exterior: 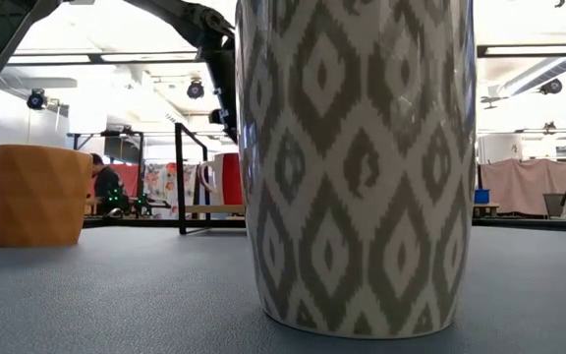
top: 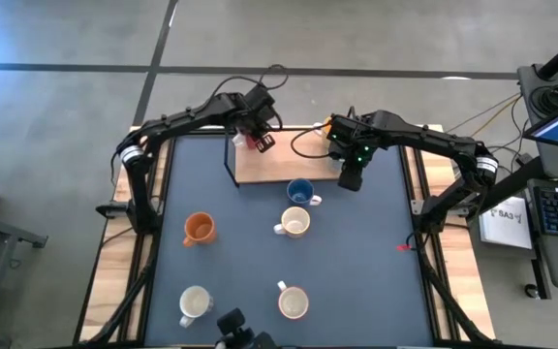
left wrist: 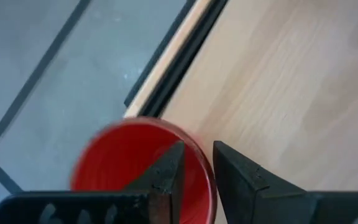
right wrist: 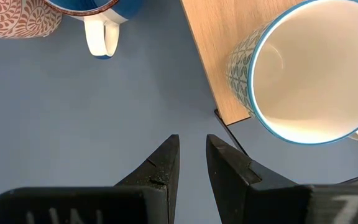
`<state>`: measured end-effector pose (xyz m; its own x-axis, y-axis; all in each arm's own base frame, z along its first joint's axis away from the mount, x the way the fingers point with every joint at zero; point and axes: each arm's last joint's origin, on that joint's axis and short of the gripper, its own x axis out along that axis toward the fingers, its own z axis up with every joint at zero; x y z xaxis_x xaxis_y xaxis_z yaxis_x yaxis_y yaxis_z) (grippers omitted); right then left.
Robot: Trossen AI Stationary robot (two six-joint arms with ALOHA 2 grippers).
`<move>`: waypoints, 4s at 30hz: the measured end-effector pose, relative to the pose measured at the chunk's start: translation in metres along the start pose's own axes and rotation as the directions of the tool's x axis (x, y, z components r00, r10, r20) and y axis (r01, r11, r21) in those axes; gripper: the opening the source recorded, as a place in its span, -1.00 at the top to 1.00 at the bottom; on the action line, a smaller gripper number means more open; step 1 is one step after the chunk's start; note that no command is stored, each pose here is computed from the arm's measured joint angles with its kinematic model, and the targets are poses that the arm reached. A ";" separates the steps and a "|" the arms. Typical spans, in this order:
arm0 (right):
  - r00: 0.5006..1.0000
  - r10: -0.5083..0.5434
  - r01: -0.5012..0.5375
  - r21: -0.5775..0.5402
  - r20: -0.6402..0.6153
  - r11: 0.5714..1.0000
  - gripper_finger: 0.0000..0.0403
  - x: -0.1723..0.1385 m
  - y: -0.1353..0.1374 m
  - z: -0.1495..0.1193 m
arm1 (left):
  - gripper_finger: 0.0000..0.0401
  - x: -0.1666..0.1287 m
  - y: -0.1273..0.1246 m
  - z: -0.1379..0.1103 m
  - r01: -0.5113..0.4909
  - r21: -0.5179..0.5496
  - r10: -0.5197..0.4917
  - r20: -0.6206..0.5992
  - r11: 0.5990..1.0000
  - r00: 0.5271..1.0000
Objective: Place coffee mugs
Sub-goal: Put the red cup on the shelf, then put the orange cup on the shelf aligned with the other red cup
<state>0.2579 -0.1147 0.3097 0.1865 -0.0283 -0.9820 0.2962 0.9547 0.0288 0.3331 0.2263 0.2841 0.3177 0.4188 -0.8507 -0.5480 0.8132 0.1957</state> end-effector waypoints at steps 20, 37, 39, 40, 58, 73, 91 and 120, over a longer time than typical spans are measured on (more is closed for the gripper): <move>1.000 0.000 0.000 -0.009 -0.001 1.000 0.66 0.000 0.000 0.000 | 0.67 -0.094 -0.142 -0.030 0.343 0.118 -0.293 -0.312 0.932 0.904; 1.000 -0.002 0.003 -0.028 0.027 1.000 0.66 0.002 0.000 0.003 | 0.67 -0.147 -0.179 -0.170 0.051 -0.162 -0.115 -0.415 0.985 0.903; 0.999 -0.003 0.004 -0.029 0.032 1.000 0.66 0.002 0.000 0.003 | 0.67 -0.145 -0.177 -0.184 0.039 -0.187 -0.115 -0.416 0.982 0.902; 0.999 -0.003 0.004 -0.027 0.039 1.000 0.66 0.002 0.000 0.004 | 0.67 -0.143 -0.176 -0.189 0.033 -0.202 -0.116 -0.415 0.979 0.902; 0.999 -0.003 0.003 0.009 0.043 1.000 0.66 0.002 -0.001 0.004 | 0.67 -0.115 -0.179 -0.217 0.085 -0.269 -0.194 -0.409 0.959 0.892; 0.999 -0.004 0.003 0.009 0.046 1.000 0.66 0.002 -0.001 0.005 | 0.82 -0.083 -0.190 -0.230 0.047 -0.172 -0.121 -0.453 0.984 0.883; 0.997 -0.007 0.006 0.007 0.074 1.000 0.66 0.001 -0.001 0.007 | 0.96 -0.134 -0.204 -0.168 0.299 -0.095 -0.312 -0.173 0.949 0.934; 0.996 -0.010 0.009 0.007 0.089 1.000 0.66 0.001 -0.001 0.009 | 0.95 -0.076 -0.132 -0.059 0.099 0.209 -0.096 -0.023 0.973 0.995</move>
<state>0.2660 -0.1183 0.3098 0.2658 -0.0636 -0.9619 0.3043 0.9523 0.0212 0.3357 0.0633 0.2936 0.3506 0.3294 -0.8767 -0.3398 0.9170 0.2087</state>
